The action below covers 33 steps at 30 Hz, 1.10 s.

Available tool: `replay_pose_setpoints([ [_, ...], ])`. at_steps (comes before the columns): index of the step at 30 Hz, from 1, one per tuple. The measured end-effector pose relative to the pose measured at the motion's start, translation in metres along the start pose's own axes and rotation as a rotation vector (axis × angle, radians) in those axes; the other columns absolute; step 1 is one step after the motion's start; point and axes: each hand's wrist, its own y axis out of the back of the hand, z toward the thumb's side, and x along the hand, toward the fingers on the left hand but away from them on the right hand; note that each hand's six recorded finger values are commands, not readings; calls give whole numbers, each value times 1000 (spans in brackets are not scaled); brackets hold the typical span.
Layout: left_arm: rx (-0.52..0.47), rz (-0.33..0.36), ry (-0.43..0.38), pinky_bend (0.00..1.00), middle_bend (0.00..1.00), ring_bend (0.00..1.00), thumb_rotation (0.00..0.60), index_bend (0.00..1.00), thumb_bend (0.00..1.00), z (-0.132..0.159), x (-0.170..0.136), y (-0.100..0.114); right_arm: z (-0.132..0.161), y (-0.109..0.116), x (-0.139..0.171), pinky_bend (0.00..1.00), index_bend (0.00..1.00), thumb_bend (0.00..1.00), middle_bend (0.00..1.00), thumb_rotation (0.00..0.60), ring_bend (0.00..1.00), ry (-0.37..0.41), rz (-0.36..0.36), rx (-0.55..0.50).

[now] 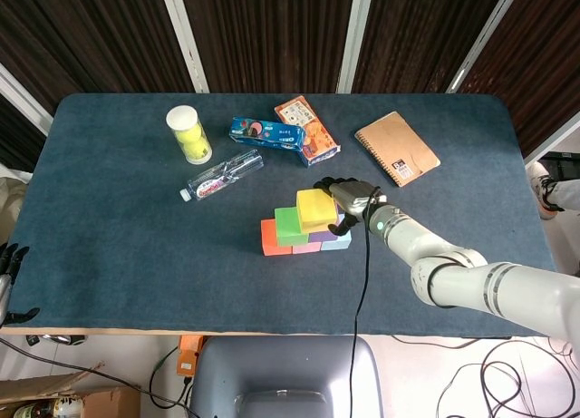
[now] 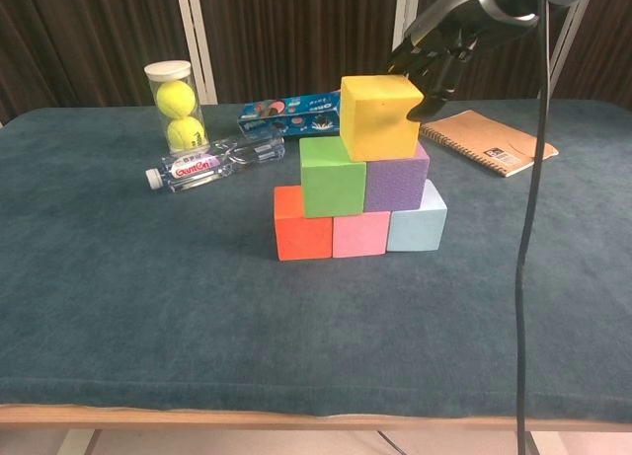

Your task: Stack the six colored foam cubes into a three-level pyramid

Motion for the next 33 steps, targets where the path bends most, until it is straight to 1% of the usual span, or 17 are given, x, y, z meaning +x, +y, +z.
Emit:
replay_pose_setpoints([
  [7,-1,2,-2,108,0,0,600,31,120,0,0,1,0,0,1,0,22,323,0,600,0,-2,3,-3],
  [11,-2,5,-3,108,0,0,600,31,120,0,0,2,0,3,5,0,0,283,0,600,0,2,-9,-14],
  [14,-9,16,-7,108,0,0,600,31,120,1,-1,5,-2,7,11,0,0,266,0,600,0,8,-31,-28],
  [20,-27,49,-23,108,0,0,600,15,118,4,-5,15,-12,17,32,0,0,240,0,600,0,34,-116,-44],
  [23,-42,80,-32,108,0,0,600,15,118,5,-9,21,-23,20,44,0,0,240,0,600,0,40,-192,-21],
  [26,-64,127,-53,108,0,0,600,6,118,8,-17,29,-43,20,60,0,0,239,0,600,0,33,-300,20],
  [28,-81,156,-74,108,0,0,600,0,118,11,-23,32,-64,14,75,0,0,239,0,600,0,18,-387,50],
  [29,-92,174,-88,107,0,0,600,0,119,13,-28,34,-75,10,83,0,0,239,0,600,0,9,-423,63],
  [31,-107,200,-105,104,0,0,600,0,118,16,-36,36,-103,-7,103,0,0,239,0,600,0,-19,-502,85],
  [32,-116,216,-113,102,0,0,600,0,118,18,-41,35,-116,-16,113,0,0,239,0,600,0,-36,-530,90],
  [33,-122,228,-116,100,0,0,600,0,117,20,-45,34,-134,-32,126,0,0,240,0,600,0,-64,-563,93],
])
